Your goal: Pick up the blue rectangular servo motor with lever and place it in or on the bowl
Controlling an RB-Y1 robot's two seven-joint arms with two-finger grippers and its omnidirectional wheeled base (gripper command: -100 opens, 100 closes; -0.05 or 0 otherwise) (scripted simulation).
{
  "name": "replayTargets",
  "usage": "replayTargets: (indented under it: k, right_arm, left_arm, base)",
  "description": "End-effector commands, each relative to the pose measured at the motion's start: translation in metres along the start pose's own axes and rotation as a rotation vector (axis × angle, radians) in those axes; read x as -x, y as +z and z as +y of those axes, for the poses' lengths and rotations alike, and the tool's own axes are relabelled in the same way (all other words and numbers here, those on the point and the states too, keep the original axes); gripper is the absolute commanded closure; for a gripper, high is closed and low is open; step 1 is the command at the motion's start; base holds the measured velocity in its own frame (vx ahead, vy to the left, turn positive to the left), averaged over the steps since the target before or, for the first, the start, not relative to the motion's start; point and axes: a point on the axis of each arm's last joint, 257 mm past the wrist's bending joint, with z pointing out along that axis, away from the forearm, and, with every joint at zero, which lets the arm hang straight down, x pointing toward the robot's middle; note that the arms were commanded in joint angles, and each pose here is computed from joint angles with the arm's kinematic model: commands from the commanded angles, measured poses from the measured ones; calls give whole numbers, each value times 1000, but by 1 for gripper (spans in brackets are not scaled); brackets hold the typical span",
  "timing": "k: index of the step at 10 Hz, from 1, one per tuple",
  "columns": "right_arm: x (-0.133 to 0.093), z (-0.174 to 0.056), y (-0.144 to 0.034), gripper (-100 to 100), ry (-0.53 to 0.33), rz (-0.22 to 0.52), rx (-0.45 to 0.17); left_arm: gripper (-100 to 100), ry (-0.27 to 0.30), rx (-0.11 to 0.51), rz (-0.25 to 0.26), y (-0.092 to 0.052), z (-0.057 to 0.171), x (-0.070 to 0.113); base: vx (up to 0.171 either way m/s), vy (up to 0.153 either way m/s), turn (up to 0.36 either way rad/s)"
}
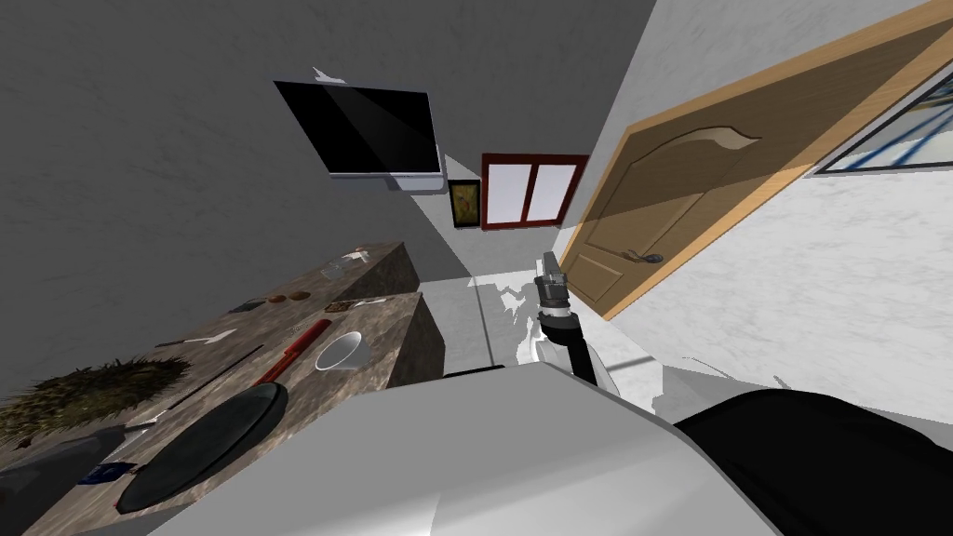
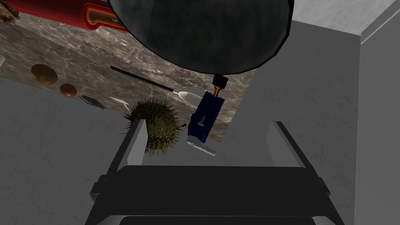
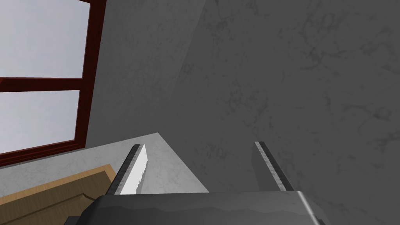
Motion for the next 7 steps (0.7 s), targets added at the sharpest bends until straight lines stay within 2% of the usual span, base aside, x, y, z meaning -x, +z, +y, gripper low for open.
replayTargets:
  k: [1, 3, 4, 5, 7]
  right_arm:
    - [0, 0, 0, 0, 0, 0, 0]
    - [0, 0, 0, 0, 0, 0, 0]
    - [0, 0, 0, 0, 0, 0, 0]
    - [0, 0, 0, 0, 0, 0, 0]
    - [0, 0, 0, 0, 0, 0, 0]
  left_arm:
    - [-100, -15, -34, 1, 2, -15, 1]
    - [-100, -27, -80, 6, 0, -35, 0]
    - [-100, 15, 1, -21, 16, -9, 7]
    - [-100, -4, 16, -22, 22, -6, 11]
    - [-100, -22, -38, -17, 20, -30, 10]
  base:
    - [-16, -10, -6]
    - [4, 0, -1]
    - [-75, -21, 94]
    - [-100, -30, 56]
    - [-28, -9, -5]
